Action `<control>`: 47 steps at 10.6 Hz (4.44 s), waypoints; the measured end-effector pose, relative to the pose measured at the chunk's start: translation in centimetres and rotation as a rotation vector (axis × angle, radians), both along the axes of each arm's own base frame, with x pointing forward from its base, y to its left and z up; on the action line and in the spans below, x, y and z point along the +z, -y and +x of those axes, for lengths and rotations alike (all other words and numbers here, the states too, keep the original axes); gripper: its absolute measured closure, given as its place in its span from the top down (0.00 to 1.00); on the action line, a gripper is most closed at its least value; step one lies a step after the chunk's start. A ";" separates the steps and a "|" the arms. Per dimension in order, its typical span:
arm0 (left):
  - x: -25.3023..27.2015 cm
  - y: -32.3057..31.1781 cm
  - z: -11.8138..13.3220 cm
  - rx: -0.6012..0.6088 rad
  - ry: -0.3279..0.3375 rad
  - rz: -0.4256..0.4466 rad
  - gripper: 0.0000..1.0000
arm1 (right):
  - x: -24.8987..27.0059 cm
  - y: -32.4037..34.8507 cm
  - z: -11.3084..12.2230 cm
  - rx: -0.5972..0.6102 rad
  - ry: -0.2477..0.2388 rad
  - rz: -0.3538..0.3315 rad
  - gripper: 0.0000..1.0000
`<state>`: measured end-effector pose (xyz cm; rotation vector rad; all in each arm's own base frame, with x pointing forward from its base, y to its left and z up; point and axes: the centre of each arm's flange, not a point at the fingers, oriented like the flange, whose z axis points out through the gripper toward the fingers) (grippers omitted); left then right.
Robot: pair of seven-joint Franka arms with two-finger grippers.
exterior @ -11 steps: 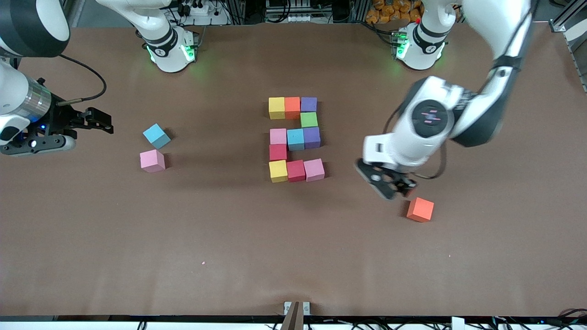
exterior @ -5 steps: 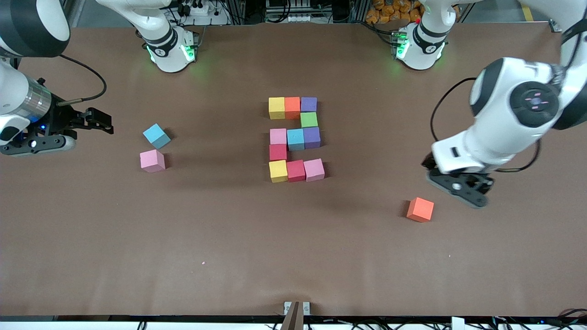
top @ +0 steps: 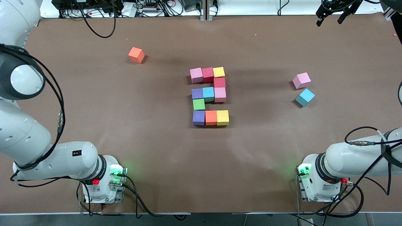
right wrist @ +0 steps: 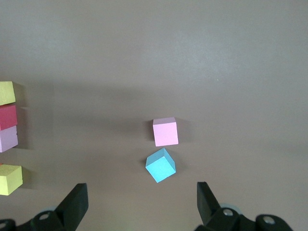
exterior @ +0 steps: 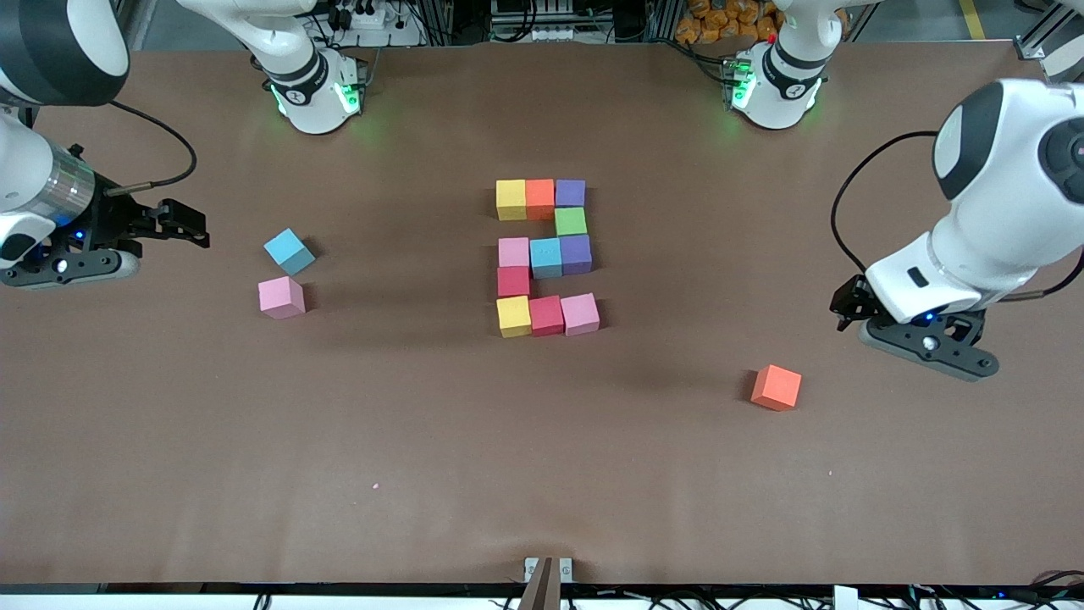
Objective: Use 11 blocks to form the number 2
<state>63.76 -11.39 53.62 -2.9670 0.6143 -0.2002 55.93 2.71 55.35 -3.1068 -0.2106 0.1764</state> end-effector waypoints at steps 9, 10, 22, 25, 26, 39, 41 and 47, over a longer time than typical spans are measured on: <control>5.3 0.0 -4.2 0.357 -0.031 -0.038 1.00 | -0.1 0.2 -0.1 -0.002 -0.011 0.000 1.00; 5.9 0.1 -4.9 0.386 -0.042 -0.045 1.00 | -0.2 0.2 -0.1 -0.002 -0.012 0.000 1.00; 7.5 -3.4 -6.7 0.497 -0.101 -0.124 1.00 | 5.8 0.7 -2.5 -0.012 0.088 -0.004 1.00; 7.4 -3.3 -6.7 0.495 -0.102 -0.123 1.00 | 6.6 0.7 -2.9 -0.013 0.095 -0.004 1.00; 7.4 -3.1 -6.7 0.491 -0.102 -0.123 1.00 | 6.6 0.8 -2.9 -0.013 0.094 -0.004 1.00; 10.2 -3.3 -9.1 0.490 -0.097 -0.111 1.00 | 6.0 0.7 -2.8 -0.012 0.071 -0.005 1.00; 10.2 -3.4 -9.0 0.492 -0.097 -0.111 1.00 | 5.9 0.7 -2.8 -0.012 0.069 -0.004 1.00; 9.2 -3.2 -8.8 0.491 -0.121 -0.102 1.00 | 5.8 0.7 -2.7 -0.012 0.068 -0.004 1.00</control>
